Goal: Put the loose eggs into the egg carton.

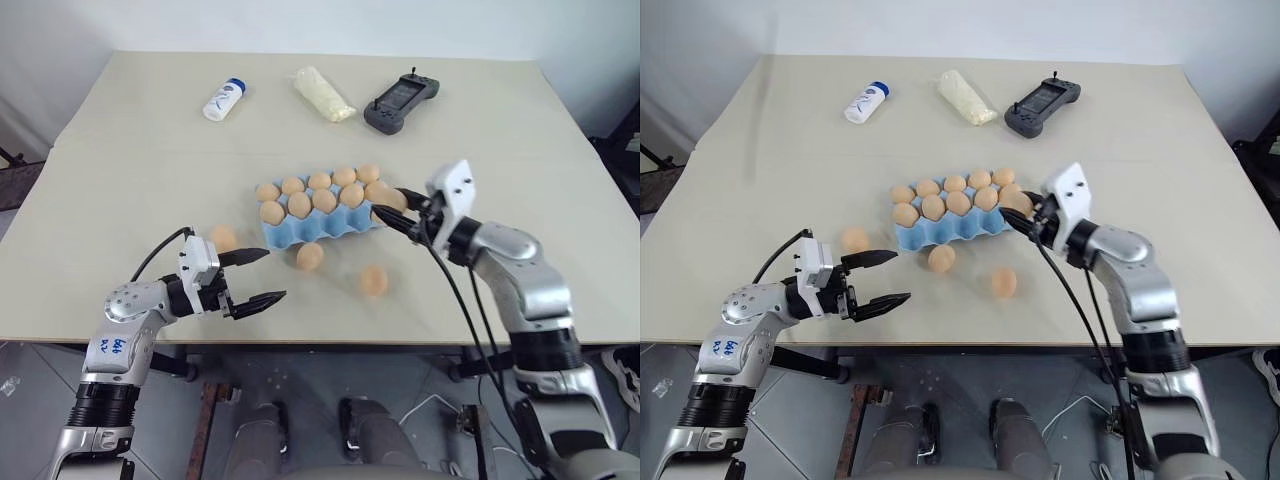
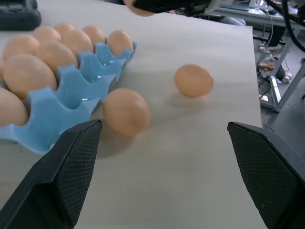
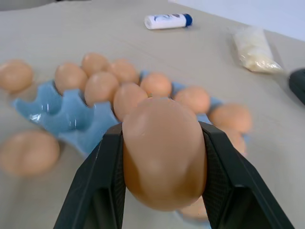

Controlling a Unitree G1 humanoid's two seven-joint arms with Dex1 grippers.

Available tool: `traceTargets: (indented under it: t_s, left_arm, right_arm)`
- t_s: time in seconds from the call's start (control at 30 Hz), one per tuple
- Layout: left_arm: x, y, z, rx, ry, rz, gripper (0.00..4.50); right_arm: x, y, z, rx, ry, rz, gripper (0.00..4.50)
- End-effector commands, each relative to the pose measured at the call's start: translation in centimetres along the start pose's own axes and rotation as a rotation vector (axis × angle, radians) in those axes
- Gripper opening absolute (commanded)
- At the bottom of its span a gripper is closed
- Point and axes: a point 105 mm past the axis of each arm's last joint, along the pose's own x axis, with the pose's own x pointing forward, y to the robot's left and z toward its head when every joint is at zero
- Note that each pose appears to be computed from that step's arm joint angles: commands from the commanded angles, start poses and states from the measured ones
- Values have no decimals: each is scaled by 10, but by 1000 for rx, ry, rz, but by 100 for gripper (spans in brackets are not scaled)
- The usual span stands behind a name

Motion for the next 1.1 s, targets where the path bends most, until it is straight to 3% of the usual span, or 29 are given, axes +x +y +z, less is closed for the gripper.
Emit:
traceTargets:
  t_s: [0.03,0.37,0.63,0.67,0.87,1.1]
  left_arm:
    - [2,2,10,51,-25,8,450]
    - [3,2,11,57,-35,28,450]
    - [2,2,12,58,-39,39,450]
    - [2,2,12,58,-39,39,450]
    - [1,2,12,57,-42,41,450]
    - [-5,3,12,49,-47,74,450]
  right_arm:
    - [16,-1,-5,-29,22,3,164]
    - [44,0,-14,-64,49,39,164]
    - [40,2,-5,-80,30,81,435]
    - [38,3,-3,-82,26,90,447]
    - [21,4,11,-111,-11,134,447]
    - [-44,6,4,-111,15,226,447]
